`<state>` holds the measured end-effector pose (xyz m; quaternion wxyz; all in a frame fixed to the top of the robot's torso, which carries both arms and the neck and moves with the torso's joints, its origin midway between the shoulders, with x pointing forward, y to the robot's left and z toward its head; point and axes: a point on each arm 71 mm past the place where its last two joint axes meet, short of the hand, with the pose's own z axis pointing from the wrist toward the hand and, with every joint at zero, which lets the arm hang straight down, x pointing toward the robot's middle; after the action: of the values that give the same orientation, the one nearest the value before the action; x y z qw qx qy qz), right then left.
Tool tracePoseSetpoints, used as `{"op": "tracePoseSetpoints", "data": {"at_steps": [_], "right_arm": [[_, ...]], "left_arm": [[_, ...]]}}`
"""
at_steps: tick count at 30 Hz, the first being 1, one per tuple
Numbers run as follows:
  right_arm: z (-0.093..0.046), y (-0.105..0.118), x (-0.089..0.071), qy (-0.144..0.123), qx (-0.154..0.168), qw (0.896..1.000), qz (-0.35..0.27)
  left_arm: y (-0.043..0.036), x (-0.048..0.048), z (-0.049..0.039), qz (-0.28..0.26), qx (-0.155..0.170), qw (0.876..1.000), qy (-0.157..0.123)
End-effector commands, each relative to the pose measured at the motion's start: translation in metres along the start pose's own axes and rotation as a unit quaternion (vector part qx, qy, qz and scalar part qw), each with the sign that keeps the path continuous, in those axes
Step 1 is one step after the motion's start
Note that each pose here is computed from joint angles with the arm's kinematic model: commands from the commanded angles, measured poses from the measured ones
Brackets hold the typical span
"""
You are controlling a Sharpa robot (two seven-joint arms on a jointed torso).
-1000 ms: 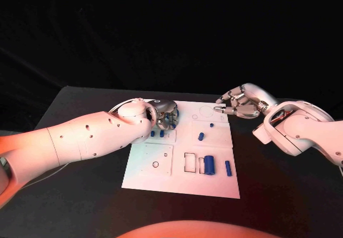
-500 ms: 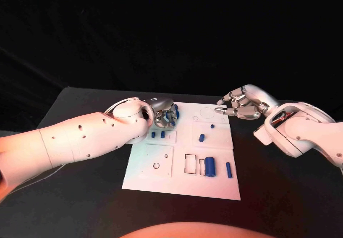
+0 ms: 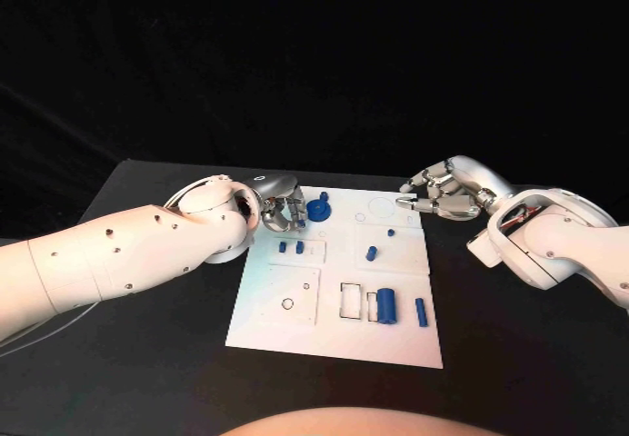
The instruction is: Assemble the parts on the task board
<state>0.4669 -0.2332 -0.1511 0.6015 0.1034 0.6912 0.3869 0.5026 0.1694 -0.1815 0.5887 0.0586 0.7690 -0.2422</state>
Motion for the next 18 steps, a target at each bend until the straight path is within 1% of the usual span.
{"op": "tracePoseSetpoints", "data": {"at_steps": [1,5,10,13,18], "right_arm": [[-0.0003,0.0007,0.0005,0.002,-0.005,1.000,-0.004],[-0.0003,0.0007,0.0006,0.002,-0.005,1.000,-0.004],[-0.0001,0.0011,0.0008,0.002,-0.006,1.000,-0.005],[0.0000,0.0012,0.0010,0.003,-0.006,1.000,-0.005],[0.0001,0.0013,0.0011,0.003,-0.006,1.000,-0.005]], "left_arm": [[0.0059,0.0008,-0.0024,-0.005,-0.014,1.000,0.018],[0.0115,0.0003,-0.0044,-0.004,-0.022,1.000,0.021],[0.0147,0.0004,-0.0046,-0.003,-0.027,0.999,0.024],[0.0153,0.0008,-0.0038,-0.003,-0.029,0.999,0.026],[0.0136,0.0017,-0.0011,-0.003,-0.027,0.999,0.026]]}}
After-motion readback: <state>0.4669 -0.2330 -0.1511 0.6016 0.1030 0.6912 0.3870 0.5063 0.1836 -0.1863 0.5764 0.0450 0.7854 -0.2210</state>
